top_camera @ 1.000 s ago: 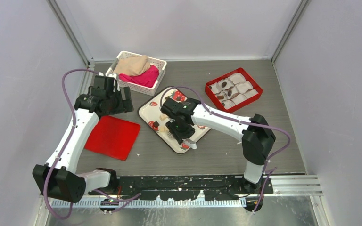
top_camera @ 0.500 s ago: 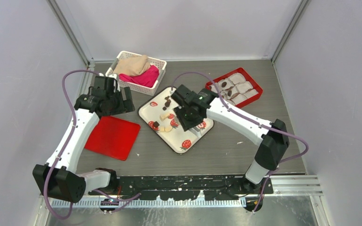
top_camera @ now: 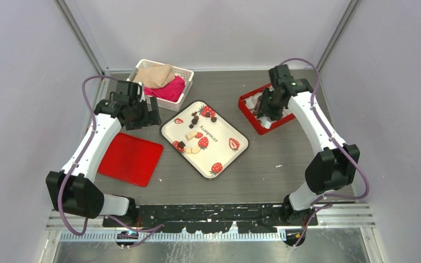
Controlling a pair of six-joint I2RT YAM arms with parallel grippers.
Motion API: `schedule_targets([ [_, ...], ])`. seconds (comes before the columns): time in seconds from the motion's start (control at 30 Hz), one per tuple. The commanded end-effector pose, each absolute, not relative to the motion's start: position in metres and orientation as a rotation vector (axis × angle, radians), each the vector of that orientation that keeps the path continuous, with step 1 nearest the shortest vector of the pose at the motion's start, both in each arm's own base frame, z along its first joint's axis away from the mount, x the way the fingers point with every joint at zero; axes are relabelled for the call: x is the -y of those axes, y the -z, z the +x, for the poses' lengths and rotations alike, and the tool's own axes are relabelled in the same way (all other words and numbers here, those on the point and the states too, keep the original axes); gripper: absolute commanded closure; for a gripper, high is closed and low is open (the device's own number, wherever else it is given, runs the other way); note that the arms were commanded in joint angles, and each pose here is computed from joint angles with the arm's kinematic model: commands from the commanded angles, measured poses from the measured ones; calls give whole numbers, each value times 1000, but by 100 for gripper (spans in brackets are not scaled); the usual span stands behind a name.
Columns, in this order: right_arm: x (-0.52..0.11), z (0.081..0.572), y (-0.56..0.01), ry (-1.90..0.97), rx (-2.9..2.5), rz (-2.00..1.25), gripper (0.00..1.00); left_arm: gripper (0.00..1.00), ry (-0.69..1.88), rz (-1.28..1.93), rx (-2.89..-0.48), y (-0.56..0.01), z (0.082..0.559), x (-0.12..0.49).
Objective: Pack the chocolate
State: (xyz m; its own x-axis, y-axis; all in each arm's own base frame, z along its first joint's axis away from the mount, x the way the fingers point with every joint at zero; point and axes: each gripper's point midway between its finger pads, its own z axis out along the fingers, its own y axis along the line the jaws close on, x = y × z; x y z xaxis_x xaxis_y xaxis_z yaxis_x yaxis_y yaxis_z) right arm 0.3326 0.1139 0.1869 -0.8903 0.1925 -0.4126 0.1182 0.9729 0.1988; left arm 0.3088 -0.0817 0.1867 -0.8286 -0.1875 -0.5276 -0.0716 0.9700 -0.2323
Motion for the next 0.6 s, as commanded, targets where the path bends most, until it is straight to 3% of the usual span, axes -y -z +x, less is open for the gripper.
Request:
schedule_targets([
  [0.0, -83, 346, -209, -272, -2609, 401, 95, 14, 314, -144, -2431, -221, 334, 88],
  [0.57, -15, 373, -176, -71, -2630, 664, 95, 14, 446, -249, -2535, -212, 334, 107],
])
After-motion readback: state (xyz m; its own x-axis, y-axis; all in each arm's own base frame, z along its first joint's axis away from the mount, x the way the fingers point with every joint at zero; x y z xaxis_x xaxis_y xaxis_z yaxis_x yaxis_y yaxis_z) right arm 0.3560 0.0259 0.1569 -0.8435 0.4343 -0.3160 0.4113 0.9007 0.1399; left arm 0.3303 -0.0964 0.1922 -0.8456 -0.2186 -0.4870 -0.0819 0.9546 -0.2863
